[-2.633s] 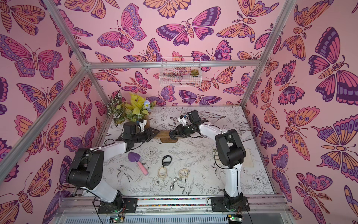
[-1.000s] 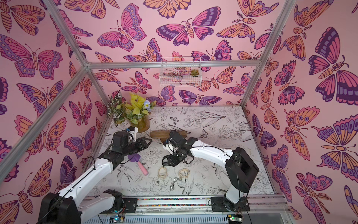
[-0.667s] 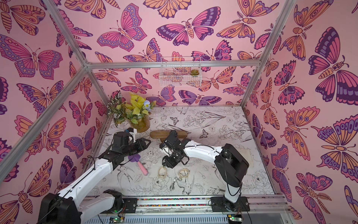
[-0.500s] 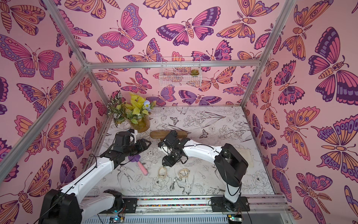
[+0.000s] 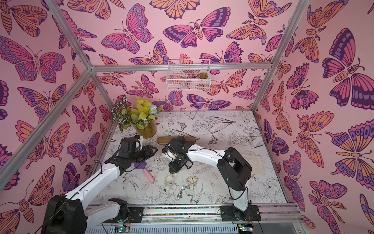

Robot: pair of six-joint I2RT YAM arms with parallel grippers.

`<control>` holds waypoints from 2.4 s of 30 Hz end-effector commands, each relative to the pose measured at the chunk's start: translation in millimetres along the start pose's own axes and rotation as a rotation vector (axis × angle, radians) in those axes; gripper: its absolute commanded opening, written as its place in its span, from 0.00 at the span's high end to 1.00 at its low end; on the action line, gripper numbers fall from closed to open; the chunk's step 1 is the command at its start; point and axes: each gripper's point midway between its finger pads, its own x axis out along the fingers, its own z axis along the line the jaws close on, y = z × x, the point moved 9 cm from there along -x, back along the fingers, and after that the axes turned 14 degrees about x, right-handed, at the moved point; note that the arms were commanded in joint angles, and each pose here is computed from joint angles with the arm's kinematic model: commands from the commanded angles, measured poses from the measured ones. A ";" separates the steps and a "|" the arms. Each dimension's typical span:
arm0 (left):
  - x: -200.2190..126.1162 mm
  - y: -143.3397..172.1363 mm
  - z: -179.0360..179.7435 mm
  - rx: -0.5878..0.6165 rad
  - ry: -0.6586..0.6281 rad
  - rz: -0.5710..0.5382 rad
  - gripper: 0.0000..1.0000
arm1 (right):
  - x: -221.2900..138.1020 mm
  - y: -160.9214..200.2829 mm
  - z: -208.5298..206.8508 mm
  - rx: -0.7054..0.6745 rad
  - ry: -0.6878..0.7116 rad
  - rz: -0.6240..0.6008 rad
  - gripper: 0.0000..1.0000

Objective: Place watch on stand
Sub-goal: Pick up the watch at the center of the board.

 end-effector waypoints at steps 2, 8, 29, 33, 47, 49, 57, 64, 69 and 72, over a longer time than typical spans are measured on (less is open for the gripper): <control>1.7 1.6 5.0 -0.004 -0.017 0.019 0.39 | 7.0 -3.2 3.4 -0.020 -0.008 0.031 0.58; 3.1 2.6 8.0 -0.005 -0.025 0.026 0.39 | 14.6 -3.7 1.5 -0.020 -0.003 0.051 0.64; 8.6 1.0 8.9 -0.014 -0.005 0.040 0.39 | 17.0 7.5 6.0 0.020 -0.084 0.066 0.94; 7.1 -0.3 5.5 -0.002 0.028 0.026 0.39 | 6.6 2.2 7.0 0.046 -0.133 0.037 0.95; -4.0 -7.8 -22.1 0.110 0.253 -0.062 0.41 | -67.6 -21.7 -25.1 0.294 -0.441 -0.201 0.97; -5.9 -8.6 -34.7 0.167 0.300 -0.076 0.41 | -78.7 -22.7 -32.4 0.327 -0.492 -0.237 0.97; -8.0 -11.3 -79.9 0.320 0.403 -0.082 0.39 | -122.7 -25.9 -61.8 0.438 -0.616 -0.393 0.97; -11.8 -18.2 -108.5 0.344 0.561 -0.120 0.34 | -160.0 -18.5 -72.0 0.480 -0.751 -0.483 0.97; -9.5 -22.4 -121.0 0.340 0.646 -0.120 0.33 | -170.5 -16.3 -67.7 0.471 -0.798 -0.494 0.97; -9.2 -24.8 -126.2 0.331 0.682 -0.127 0.33 | -172.8 -16.6 -66.5 0.476 -0.828 -0.497 0.97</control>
